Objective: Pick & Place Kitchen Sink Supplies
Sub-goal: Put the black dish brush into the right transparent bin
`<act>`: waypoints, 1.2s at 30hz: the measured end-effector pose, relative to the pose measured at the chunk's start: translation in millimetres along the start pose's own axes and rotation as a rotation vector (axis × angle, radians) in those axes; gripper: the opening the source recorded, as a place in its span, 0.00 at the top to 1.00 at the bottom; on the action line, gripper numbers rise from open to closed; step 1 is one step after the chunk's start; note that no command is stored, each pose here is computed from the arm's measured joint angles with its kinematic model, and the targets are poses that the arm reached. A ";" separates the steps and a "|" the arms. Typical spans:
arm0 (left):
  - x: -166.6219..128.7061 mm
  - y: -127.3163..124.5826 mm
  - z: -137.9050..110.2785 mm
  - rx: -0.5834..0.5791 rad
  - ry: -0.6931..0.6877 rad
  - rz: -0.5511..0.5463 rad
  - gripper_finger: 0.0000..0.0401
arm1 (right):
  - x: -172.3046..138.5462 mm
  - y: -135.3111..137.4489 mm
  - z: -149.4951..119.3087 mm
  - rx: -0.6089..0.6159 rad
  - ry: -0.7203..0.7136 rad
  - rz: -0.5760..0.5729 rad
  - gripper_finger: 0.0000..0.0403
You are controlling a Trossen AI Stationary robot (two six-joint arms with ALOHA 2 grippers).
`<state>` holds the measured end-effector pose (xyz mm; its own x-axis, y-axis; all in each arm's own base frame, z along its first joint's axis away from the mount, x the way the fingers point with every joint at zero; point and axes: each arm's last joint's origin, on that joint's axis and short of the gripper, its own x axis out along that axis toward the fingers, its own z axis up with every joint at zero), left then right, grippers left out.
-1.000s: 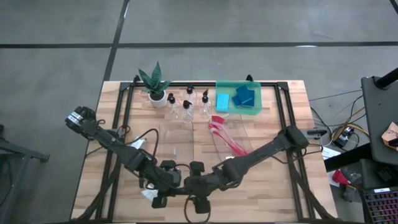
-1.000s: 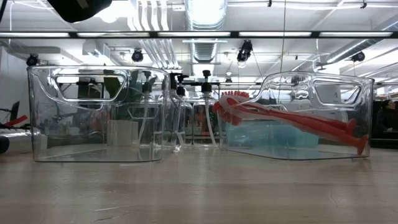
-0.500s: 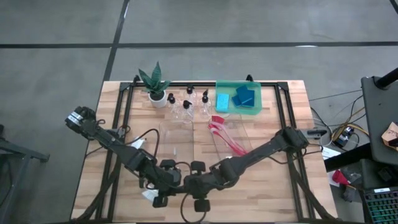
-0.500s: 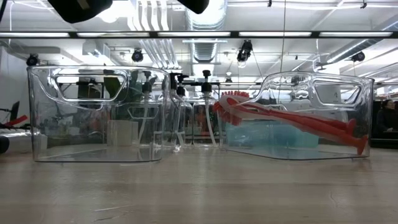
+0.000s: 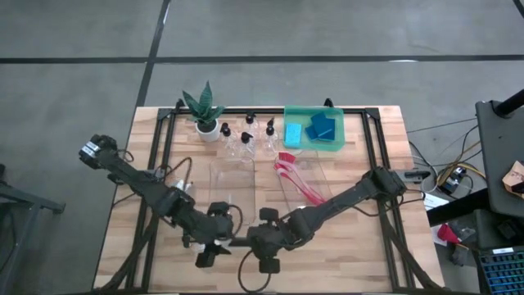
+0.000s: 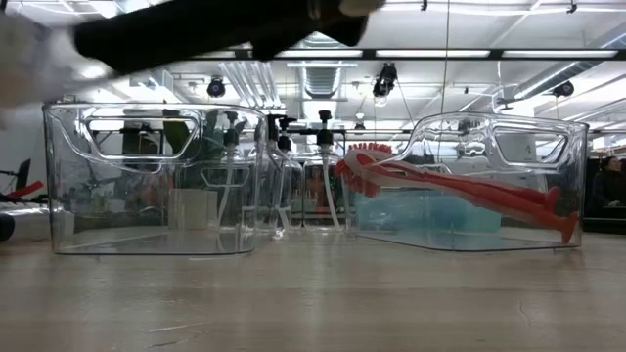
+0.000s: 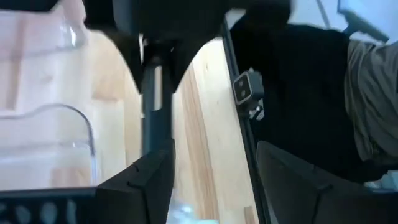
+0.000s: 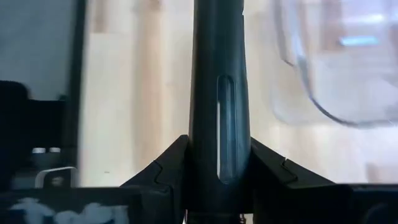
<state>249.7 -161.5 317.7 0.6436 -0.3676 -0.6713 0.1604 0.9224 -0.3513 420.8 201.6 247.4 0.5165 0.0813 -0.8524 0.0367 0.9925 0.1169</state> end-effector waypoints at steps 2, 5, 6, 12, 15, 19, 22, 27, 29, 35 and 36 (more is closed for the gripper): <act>-9.4 -1.1 1.0 0.011 -0.029 -0.002 0.46 | -0.7 -2.9 -3.1 0.018 0.015 -0.060 0.72; -23.1 -4.4 0.9 0.028 -0.078 0.007 0.46 | -5.8 -8.8 -10.2 0.043 0.051 -0.181 0.72; -27.6 -5.4 0.9 0.035 -0.095 0.010 0.46 | -9.4 -11.3 -13.0 0.051 0.068 -0.223 0.72; -43.7 -10.4 -1.2 0.060 -0.149 0.016 0.46 | -34.0 -14.6 -16.2 0.084 0.019 -0.355 0.72; -47.0 -10.8 -1.3 0.064 -0.158 0.013 0.46 | -43.0 -7.3 -16.7 0.074 -0.010 -0.326 0.72; -46.7 -10.6 -1.2 0.069 -0.165 0.027 0.46 | -56.0 0.4 -19.3 0.059 -0.047 -0.323 0.72; -43.3 -9.2 -2.6 0.089 -0.166 0.055 0.46 | -68.3 4.0 -20.2 0.073 -0.097 -0.339 0.72; -36.2 -3.8 -7.0 0.136 -0.182 0.163 0.46 | -84.7 12.1 -30.4 0.111 -0.141 -0.395 0.72; -33.8 -0.7 -9.2 0.146 -0.197 0.221 0.46 | -95.6 12.8 -36.9 0.148 -0.155 -0.435 0.72; -25.3 15.6 -15.4 0.207 -0.247 0.473 0.46 | -126.2 15.2 -59.6 0.255 -0.260 -0.590 0.72; -23.3 20.0 -16.1 0.215 -0.246 0.505 0.46 | -130.7 16.0 -63.6 0.278 -0.276 -0.605 0.72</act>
<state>225.9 -136.3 315.8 0.8295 0.1368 -0.5415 -0.0790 0.9885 0.1287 299.5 212.7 328.2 0.5327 -0.5381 -0.6532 0.5822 0.7932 -0.1786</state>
